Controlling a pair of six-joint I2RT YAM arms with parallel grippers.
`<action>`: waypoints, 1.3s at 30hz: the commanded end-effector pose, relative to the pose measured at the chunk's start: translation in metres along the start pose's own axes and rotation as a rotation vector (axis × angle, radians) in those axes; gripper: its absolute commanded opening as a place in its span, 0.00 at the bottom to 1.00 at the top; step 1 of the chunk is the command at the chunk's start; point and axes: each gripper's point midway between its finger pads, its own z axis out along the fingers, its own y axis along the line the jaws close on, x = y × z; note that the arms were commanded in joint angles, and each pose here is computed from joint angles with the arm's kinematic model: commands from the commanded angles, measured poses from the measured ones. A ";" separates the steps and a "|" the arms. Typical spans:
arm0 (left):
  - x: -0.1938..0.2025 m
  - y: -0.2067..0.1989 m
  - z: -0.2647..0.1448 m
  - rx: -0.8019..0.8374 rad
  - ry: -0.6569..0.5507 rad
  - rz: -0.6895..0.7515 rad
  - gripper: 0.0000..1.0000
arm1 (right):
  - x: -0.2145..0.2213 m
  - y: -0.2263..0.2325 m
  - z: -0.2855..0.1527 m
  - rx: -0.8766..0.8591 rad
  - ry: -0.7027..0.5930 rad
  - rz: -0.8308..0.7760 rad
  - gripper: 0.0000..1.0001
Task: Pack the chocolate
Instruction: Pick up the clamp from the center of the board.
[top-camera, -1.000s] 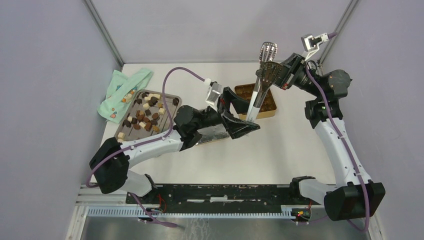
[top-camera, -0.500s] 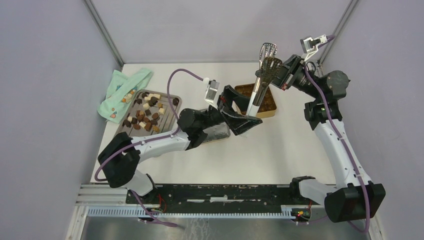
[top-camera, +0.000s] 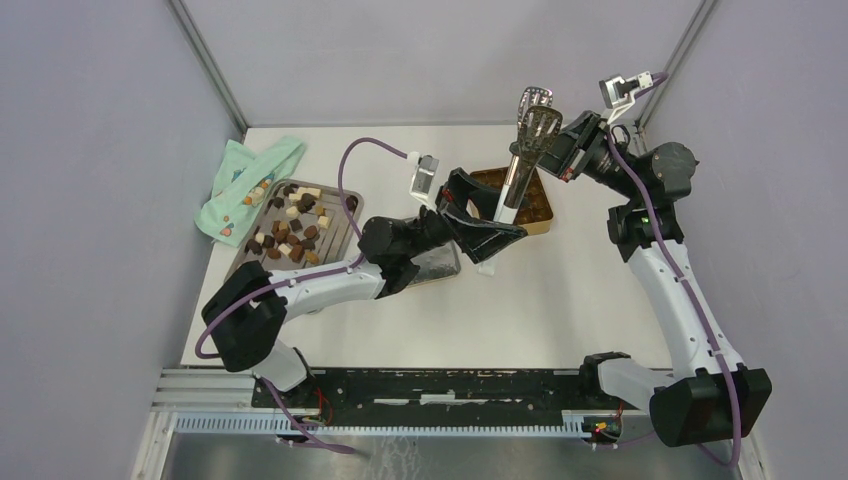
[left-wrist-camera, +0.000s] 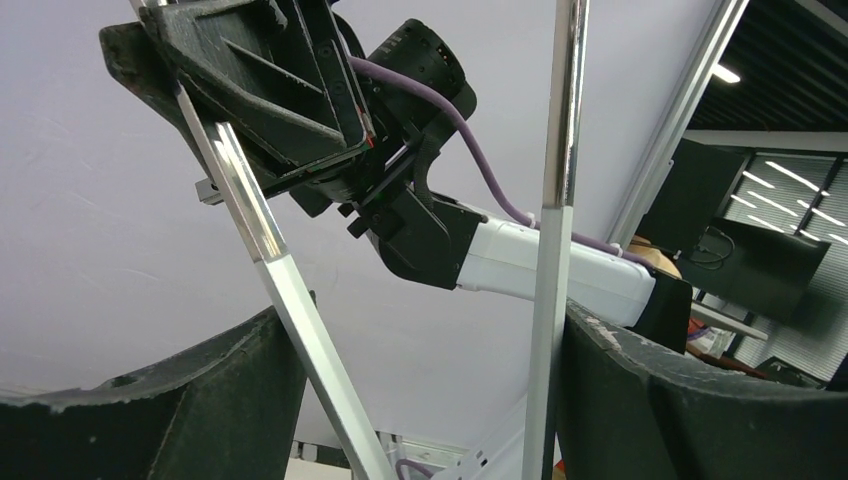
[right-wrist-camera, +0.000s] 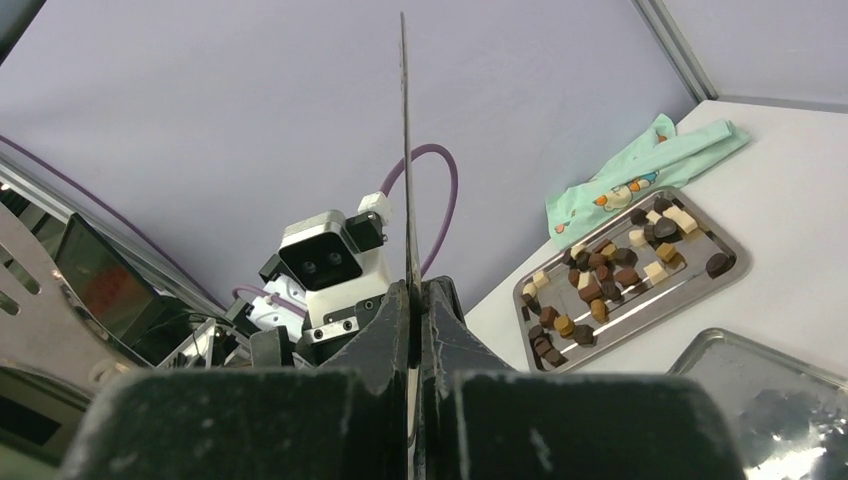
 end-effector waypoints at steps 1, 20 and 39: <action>-0.034 -0.025 0.013 0.076 -0.107 -0.004 0.83 | -0.009 0.015 0.002 -0.030 -0.025 -0.046 0.00; -0.041 -0.027 0.010 0.074 -0.143 -0.018 0.85 | -0.009 0.014 0.002 -0.028 -0.022 -0.050 0.00; -0.045 -0.024 0.007 0.048 -0.171 -0.046 0.67 | -0.010 0.017 0.002 -0.031 -0.025 -0.076 0.13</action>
